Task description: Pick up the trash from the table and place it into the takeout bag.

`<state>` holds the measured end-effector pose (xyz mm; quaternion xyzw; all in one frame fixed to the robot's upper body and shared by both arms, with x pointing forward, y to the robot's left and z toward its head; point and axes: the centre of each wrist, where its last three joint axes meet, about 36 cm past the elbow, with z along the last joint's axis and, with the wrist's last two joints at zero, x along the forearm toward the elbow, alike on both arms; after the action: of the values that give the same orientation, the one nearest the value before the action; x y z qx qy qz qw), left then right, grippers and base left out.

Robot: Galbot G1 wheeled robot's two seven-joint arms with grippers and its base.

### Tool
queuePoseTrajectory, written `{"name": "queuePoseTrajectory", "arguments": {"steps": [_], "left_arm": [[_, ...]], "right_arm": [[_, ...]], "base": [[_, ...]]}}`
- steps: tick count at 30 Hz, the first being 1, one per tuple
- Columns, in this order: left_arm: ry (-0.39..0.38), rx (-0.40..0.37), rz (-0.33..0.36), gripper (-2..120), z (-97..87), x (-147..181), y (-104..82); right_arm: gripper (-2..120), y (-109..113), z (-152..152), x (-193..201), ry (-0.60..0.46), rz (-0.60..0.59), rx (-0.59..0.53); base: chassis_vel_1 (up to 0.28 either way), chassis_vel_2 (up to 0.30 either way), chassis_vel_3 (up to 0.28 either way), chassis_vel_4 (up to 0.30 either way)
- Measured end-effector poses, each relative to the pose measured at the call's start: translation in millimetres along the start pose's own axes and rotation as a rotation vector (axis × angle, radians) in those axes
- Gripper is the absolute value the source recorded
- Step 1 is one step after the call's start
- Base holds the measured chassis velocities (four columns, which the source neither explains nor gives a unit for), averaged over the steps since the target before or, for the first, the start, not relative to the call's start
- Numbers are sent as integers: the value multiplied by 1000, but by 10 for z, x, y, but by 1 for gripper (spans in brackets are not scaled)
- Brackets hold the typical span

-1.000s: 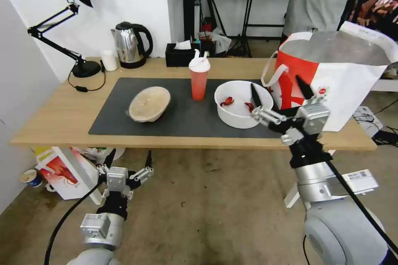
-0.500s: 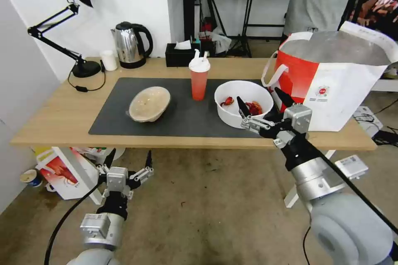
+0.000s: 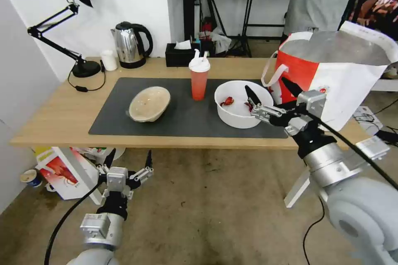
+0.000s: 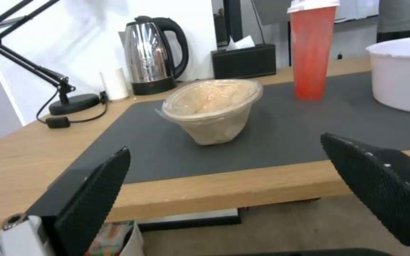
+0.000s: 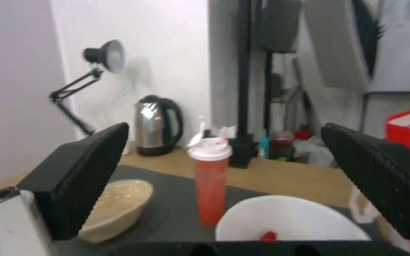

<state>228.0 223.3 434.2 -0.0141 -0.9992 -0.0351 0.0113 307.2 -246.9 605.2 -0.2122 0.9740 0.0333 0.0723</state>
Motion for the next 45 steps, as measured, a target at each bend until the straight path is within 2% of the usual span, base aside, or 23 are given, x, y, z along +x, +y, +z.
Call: {"name": "queuePoseTrajectory", "arguments": {"steps": [6,17,22,31,40,45], "left_arm": [[0,0,0,100,0,0,0],[0,0,0,100,0,0,0],[0,0,0,100,0,0,0],[0,0,0,100,0,0,0],[0,0,0,100,0,0,0],[0,0,0,100,0,0,0]], "right_arm": [[100,-143,-374,-107,93,-119,-10],[100,-158,-792,-259,197,-287,61],[100,-218,-868,-342,237,-310,67],[100,-356,-881,-638,371,-338,111],[100,-517,-911,-871,396,-295,157],[100,-491,-855,-913,432,-311,180]], "base": [[0,0,0,0],[0,0,0,0],[0,0,0,0],[0,0,0,0],[0,0,0,0],[0,0,0,0]]}}
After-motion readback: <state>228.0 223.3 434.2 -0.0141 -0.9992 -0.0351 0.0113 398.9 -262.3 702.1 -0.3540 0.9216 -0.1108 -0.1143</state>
